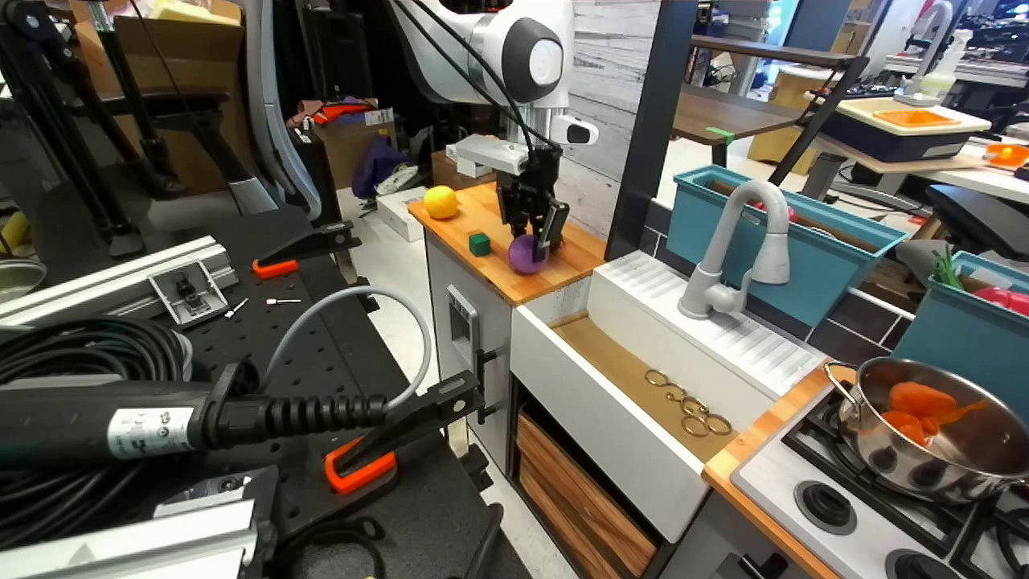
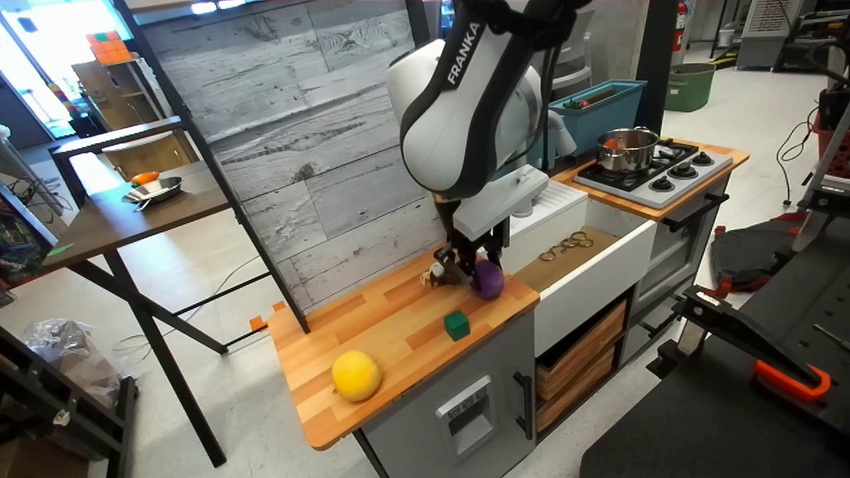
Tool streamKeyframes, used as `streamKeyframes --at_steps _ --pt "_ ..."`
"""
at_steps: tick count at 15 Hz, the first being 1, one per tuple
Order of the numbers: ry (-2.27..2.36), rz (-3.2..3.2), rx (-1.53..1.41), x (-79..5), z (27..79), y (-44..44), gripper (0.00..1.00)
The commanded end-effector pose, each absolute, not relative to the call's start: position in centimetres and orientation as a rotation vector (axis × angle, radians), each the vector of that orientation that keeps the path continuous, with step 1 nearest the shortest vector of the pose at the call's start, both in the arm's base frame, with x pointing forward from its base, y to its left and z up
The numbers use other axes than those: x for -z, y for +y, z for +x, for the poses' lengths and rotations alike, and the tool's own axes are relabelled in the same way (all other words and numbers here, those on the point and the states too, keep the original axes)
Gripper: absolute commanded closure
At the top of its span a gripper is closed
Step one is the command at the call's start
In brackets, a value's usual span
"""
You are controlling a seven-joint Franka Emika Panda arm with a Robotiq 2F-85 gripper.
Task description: Pick up the purple toy and move it slightly to the left.
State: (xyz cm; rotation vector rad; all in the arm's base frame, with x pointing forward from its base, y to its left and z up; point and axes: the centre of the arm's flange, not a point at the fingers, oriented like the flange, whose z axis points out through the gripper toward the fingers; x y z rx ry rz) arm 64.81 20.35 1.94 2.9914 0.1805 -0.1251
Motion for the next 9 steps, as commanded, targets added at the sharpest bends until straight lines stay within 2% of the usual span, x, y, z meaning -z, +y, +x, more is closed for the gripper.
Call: streamKeyframes --at_steps 1,3,5,9 --pt "0.162 3.021 0.117 -3.6 65.8 22.3 0.83" --pt "0.154 3.069 0.101 -5.2 66.1 23.8 0.88" --pt "0.153 3.132 0.094 -7.7 66.0 25.8 0.97" --pt "0.158 3.2 0.069 -10.0 66.6 29.0 0.95"
